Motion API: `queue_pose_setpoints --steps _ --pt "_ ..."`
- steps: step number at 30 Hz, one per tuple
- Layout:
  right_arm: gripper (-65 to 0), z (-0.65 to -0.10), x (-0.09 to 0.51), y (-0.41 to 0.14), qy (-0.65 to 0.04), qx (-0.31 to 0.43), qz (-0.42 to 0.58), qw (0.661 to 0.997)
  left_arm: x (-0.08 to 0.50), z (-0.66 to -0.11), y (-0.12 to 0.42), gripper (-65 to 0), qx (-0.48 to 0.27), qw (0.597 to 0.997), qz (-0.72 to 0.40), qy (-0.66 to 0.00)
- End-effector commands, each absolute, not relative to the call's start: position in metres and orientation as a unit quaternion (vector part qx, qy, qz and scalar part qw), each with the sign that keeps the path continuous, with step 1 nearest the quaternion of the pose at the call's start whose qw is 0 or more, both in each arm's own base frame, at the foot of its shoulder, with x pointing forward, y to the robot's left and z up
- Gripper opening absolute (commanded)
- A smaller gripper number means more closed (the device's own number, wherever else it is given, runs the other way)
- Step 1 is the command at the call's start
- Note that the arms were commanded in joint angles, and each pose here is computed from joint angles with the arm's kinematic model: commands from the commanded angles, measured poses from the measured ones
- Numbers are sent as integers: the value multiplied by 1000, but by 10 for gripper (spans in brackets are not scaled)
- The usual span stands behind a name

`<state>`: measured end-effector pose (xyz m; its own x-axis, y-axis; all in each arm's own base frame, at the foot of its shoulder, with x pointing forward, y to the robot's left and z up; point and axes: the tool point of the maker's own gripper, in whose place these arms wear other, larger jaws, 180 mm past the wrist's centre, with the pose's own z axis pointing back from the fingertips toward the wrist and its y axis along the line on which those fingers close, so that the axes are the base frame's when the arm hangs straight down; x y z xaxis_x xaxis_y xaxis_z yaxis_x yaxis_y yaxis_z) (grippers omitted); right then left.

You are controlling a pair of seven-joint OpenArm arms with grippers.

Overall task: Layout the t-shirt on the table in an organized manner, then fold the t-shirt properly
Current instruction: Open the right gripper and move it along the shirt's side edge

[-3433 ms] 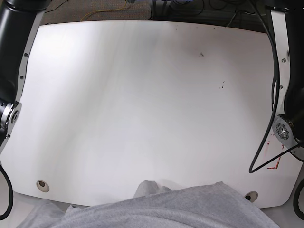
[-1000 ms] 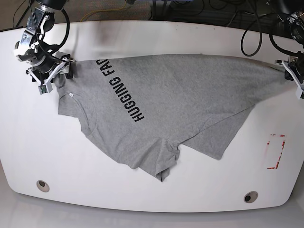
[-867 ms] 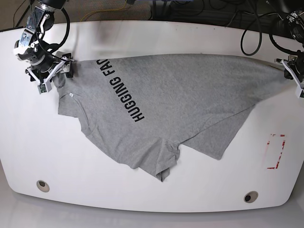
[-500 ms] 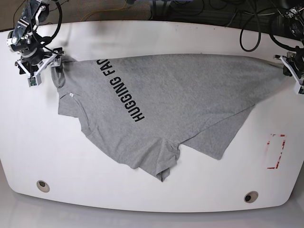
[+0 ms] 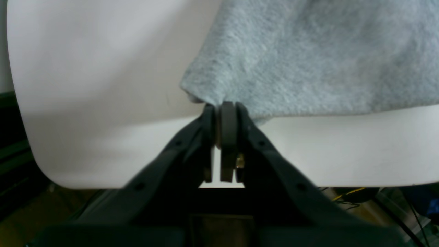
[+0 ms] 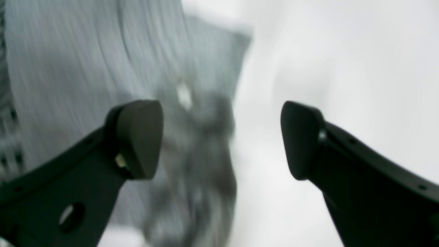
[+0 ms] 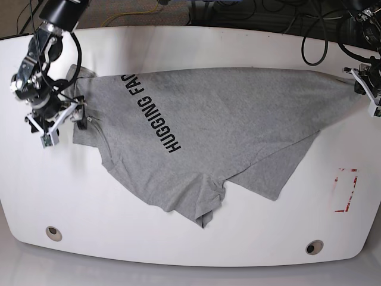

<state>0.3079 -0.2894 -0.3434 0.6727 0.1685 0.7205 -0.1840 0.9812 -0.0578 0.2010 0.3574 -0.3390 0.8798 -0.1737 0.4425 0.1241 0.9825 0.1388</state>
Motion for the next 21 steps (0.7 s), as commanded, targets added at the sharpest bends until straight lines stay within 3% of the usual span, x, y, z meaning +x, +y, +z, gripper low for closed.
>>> queue_pose_setpoints --steps 1,11,21 --pt "-140 -327 337 -293 -415 12 108 903 207 -327 363 -642 68 963 -84 -247" --pt "-140 -339 421 -272 -422 92 105 896 208 -327 363 -642 67 963 -85 -248" --pt "-140 -358 464 -255 -432 146 84 886 211 -325 362 -642 67 962 -86 -252"
